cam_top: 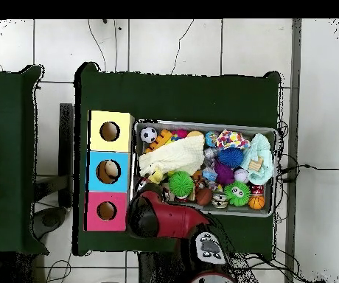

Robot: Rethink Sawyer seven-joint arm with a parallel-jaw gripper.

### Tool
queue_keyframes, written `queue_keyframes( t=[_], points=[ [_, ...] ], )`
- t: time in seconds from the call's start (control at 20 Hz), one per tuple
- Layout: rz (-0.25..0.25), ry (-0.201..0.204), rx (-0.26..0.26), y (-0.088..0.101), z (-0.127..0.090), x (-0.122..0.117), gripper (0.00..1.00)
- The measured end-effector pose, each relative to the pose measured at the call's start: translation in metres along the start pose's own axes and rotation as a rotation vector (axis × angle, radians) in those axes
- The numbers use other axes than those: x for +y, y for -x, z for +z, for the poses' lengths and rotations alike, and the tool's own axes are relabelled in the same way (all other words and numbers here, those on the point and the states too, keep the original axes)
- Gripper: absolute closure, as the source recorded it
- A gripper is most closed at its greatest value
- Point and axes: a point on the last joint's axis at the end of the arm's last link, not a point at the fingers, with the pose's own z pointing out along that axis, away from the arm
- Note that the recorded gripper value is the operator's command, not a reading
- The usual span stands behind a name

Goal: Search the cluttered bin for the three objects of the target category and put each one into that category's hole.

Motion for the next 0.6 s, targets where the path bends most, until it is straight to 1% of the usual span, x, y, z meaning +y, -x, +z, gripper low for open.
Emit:
queue_keyframes(
  t=[0.3, 0.6],
  points=[
    [0.022, -0.005, 0.02, 0.009, -0.006, -0.006, 0.0],
    [0.025, -0.014, 0.039, 0.016, -0.018, -0.006, 0.0]
  ],
)
